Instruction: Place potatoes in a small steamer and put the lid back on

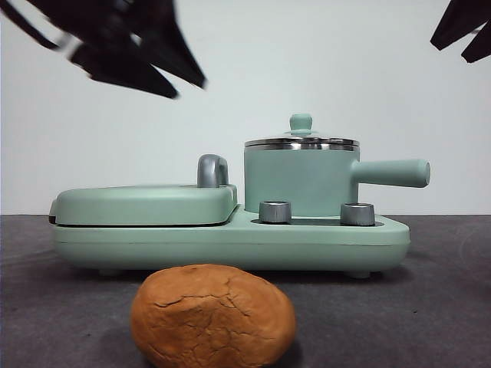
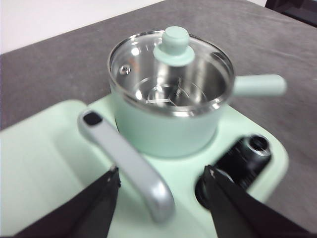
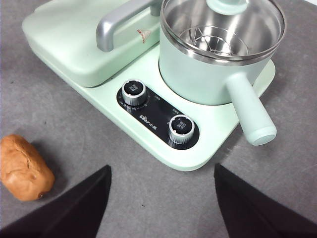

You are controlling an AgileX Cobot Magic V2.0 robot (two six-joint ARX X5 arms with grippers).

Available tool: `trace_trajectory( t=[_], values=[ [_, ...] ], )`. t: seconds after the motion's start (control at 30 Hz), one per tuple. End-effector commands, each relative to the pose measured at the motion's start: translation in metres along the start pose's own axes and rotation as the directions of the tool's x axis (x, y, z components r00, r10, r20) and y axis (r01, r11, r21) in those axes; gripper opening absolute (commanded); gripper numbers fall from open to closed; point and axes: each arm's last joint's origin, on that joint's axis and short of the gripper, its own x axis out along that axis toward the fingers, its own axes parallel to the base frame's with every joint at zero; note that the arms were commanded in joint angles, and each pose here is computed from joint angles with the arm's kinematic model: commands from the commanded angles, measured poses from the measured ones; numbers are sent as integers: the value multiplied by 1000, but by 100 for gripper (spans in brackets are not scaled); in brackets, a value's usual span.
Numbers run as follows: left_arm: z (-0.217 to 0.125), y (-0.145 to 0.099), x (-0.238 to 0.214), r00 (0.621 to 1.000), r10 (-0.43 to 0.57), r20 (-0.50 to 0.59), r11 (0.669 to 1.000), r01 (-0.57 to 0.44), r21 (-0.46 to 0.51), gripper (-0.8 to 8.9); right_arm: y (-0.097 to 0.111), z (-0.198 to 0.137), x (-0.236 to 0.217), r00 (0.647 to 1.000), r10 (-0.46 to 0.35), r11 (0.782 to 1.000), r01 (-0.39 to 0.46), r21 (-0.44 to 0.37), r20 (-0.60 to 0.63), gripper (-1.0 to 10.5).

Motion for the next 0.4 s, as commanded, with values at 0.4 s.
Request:
trace_trajectory(
  t=[0.4],
  values=[
    [42,-2,101,994,-35,104,993,22,118,277,1,5,-1,1000,6,1000,-6,25,22,329]
  ],
)
